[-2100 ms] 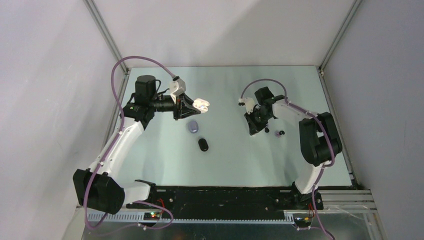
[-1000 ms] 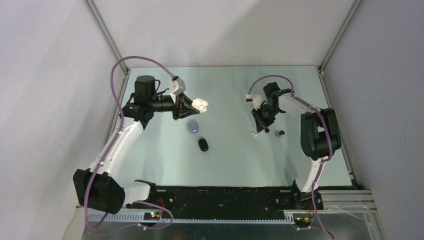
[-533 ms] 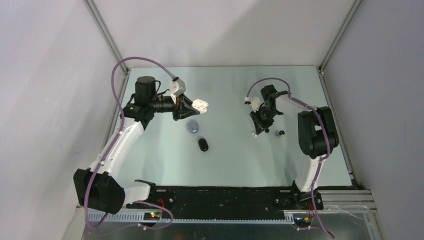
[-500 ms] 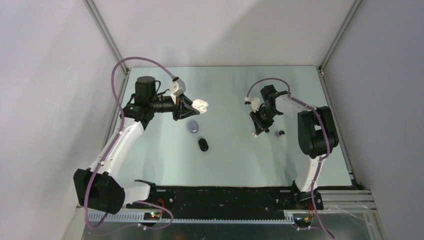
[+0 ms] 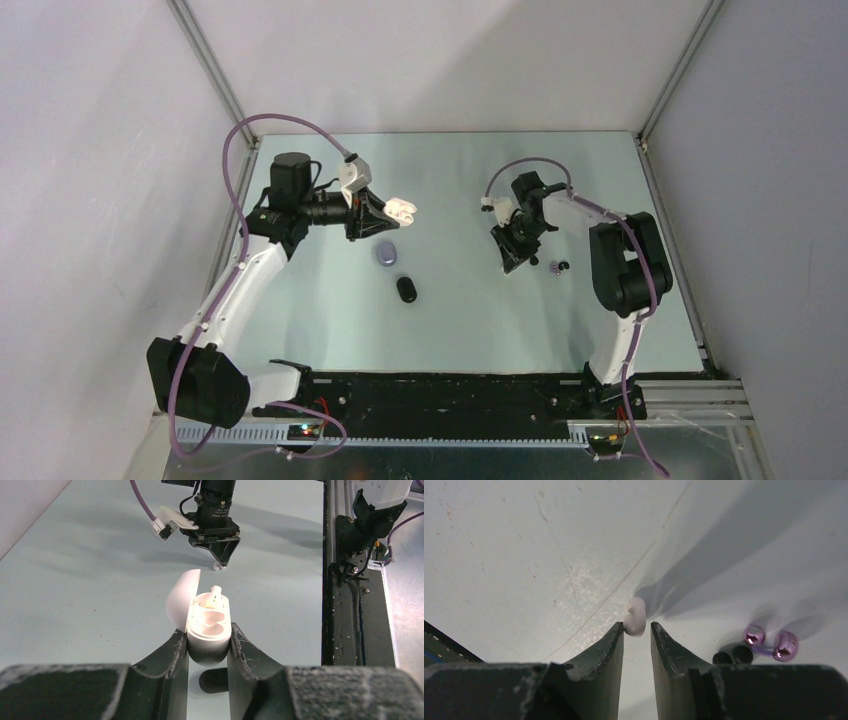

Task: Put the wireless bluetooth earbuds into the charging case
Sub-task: Pick up the earbud from the center of the board, then place the earbud in the charging case.

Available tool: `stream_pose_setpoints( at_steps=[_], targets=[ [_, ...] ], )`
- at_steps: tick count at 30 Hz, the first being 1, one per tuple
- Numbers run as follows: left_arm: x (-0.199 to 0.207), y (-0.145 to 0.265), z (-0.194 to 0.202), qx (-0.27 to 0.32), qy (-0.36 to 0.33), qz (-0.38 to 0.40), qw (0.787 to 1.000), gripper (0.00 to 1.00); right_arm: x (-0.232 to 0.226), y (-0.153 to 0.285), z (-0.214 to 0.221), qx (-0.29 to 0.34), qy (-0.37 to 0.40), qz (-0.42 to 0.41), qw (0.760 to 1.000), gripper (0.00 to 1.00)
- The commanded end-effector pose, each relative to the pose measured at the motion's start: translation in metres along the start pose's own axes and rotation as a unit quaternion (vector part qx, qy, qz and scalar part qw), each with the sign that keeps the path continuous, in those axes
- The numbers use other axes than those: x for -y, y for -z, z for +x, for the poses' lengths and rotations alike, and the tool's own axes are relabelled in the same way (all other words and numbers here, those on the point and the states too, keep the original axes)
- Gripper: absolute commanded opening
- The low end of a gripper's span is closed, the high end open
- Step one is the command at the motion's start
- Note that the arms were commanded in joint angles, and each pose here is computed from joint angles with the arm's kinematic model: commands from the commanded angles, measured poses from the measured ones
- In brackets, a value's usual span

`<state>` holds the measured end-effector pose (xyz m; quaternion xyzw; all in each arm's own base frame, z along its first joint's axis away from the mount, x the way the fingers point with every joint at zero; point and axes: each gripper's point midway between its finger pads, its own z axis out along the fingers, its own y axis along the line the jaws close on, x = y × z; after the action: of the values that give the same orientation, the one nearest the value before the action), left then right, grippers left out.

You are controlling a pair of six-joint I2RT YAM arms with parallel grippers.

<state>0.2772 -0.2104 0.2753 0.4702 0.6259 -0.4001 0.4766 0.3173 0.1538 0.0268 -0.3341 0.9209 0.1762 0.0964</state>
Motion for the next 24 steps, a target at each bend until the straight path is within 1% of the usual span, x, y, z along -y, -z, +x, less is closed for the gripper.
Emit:
stream_pose_setpoints(
  at_steps=[1, 9, 12, 14, 15, 16, 17, 18, 19, 20, 21, 22, 24],
  targets=[
    [0.002, 0.004, -0.009, 0.012, -0.020, -0.003, 1.000, 0.00, -0.001, -0.001, -0.016, 0.017, 0.009, 0.009, 1.000, 0.31],
    [0.002, 0.005, -0.007, 0.011, -0.021, -0.007, 1.000, 0.00, -0.002, 0.007, -0.017, 0.022, 0.018, 0.014, 1.000, 0.16],
    [0.001, 0.004, -0.008, 0.010, -0.023, -0.007, 1.000, 0.00, -0.009, 0.026, -0.023, 0.033, 0.037, 0.013, 0.999, 0.10],
    [0.001, 0.004, -0.007, 0.009, -0.025, -0.005, 1.000, 0.00, -0.021, 0.042, -0.026, 0.041, 0.070, 0.001, 0.997, 0.07],
    [0.001, 0.003, -0.007, 0.010, -0.025, -0.002, 1.000, 0.00, -0.025, 0.052, -0.033, 0.051, 0.102, -0.004, 0.993, 0.06],
    [0.000, 0.003, -0.007, 0.010, -0.027, 0.000, 1.000, 0.00, -0.041, 0.069, -0.039, 0.067, 0.145, -0.027, 0.987, 0.05],
    [0.000, 0.002, -0.006, 0.011, -0.028, 0.005, 1.000, 0.00, -0.053, 0.085, -0.038, 0.076, 0.167, -0.040, 0.982, 0.05],
    [-0.001, 0.001, -0.008, 0.013, -0.031, 0.007, 0.999, 0.00, -0.067, 0.096, -0.046, 0.103, 0.220, -0.064, 0.968, 0.05],
    [-0.001, -0.001, -0.008, 0.015, -0.031, 0.014, 0.999, 0.00, -0.080, 0.115, -0.047, 0.124, 0.250, -0.072, 0.957, 0.05],
    [0.000, -0.002, -0.010, 0.020, -0.034, 0.022, 0.999, 0.00, -0.094, 0.126, -0.053, 0.154, 0.304, -0.092, 0.936, 0.05],
    [-0.003, -0.004, -0.009, 0.021, -0.034, 0.026, 0.999, 0.00, -0.111, 0.144, -0.054, 0.182, 0.333, -0.104, 0.919, 0.05],
    [-0.001, -0.006, -0.013, 0.025, -0.043, 0.035, 0.998, 0.00, -0.120, 0.153, -0.058, 0.199, 0.380, -0.103, 0.897, 0.05],
    [-0.002, -0.010, -0.017, 0.029, -0.058, 0.043, 0.997, 0.00, -0.141, 0.174, -0.064, 0.230, 0.437, -0.096, 0.864, 0.05]
  ],
)
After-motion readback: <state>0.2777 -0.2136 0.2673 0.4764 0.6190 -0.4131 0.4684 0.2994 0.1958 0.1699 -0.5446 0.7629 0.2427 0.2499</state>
